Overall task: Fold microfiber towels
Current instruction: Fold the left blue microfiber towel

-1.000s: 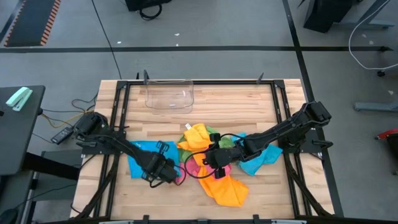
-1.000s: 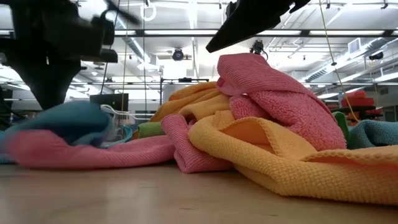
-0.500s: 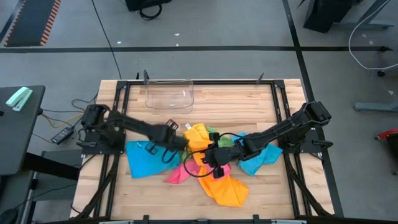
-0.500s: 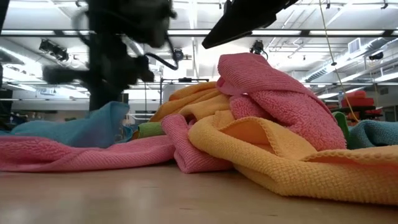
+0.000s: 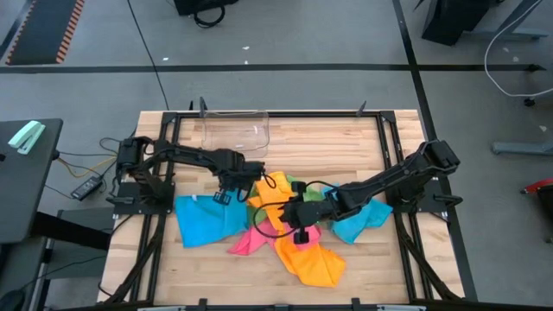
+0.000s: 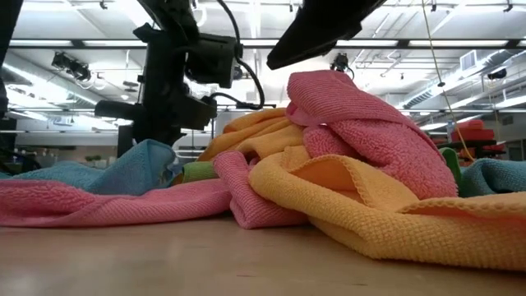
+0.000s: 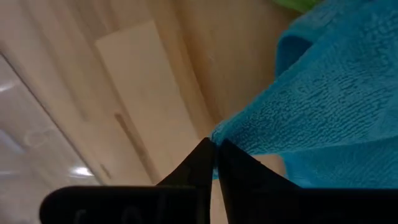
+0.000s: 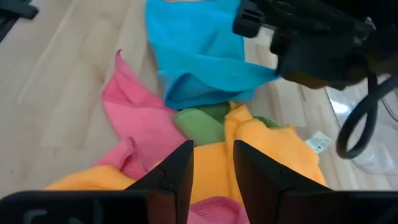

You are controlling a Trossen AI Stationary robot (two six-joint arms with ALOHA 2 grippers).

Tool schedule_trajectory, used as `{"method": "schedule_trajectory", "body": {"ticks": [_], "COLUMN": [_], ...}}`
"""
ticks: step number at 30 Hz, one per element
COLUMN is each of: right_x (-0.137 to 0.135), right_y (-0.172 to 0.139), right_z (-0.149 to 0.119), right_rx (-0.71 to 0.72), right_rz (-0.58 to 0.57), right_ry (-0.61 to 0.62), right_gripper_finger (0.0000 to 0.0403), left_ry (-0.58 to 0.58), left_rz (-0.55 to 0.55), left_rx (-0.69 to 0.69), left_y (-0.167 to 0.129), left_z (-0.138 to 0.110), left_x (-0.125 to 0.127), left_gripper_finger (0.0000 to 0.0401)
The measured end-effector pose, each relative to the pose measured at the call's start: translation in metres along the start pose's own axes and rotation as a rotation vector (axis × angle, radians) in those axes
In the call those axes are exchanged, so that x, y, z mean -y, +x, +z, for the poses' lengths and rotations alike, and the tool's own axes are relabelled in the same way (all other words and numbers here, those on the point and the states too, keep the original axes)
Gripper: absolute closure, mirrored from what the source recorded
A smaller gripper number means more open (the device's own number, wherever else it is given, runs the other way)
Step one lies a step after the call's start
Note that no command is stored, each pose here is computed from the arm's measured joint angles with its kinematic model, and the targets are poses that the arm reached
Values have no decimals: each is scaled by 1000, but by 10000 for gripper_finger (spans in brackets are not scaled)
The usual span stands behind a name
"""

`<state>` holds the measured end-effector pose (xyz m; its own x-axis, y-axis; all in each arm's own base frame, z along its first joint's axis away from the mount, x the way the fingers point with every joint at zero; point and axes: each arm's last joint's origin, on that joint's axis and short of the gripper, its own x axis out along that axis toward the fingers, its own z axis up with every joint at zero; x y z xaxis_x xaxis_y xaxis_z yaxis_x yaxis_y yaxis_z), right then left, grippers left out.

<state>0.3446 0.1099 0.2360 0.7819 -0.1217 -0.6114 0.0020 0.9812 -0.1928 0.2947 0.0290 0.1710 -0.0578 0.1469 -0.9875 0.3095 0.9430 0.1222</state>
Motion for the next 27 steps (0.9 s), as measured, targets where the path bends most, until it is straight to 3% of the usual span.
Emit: {"method": "schedule_trajectory", "body": {"ticks": [7, 10, 12, 18, 20, 23, 27], "right_x": [14, 11, 7, 4, 4, 3, 7], "right_y": [5, 5, 3, 2, 2, 2, -1], "right_z": [1, 1, -2, 1, 0, -3, -2], "right_rx": [-3, -17, -38, -9, -16, -47, -49], "right_rz": [-2, 53, 74, 56, 56, 57, 62], "right_ry": [54, 93, 99, 65, 66, 49, 41], "right_gripper_finger": [268, 263, 261, 260, 260, 260, 260], "left_ry": [32, -45, -126, -125, -125, -124, -99], "left_rz": [-35, -70, -19, 77, 71, 71, 104], "left_rx": [6, -100, -143, -26, -49, -51, 132], "left_y": [0, -1, -3, -5, -7, -17, -49], "left_z": [0, -9, -11, -1, -3, -4, -10], "left_x": [0, 9, 12, 4, 4, 12, 25], "left_gripper_finger": [355, 322, 294, 211, 191, 177, 187]}}
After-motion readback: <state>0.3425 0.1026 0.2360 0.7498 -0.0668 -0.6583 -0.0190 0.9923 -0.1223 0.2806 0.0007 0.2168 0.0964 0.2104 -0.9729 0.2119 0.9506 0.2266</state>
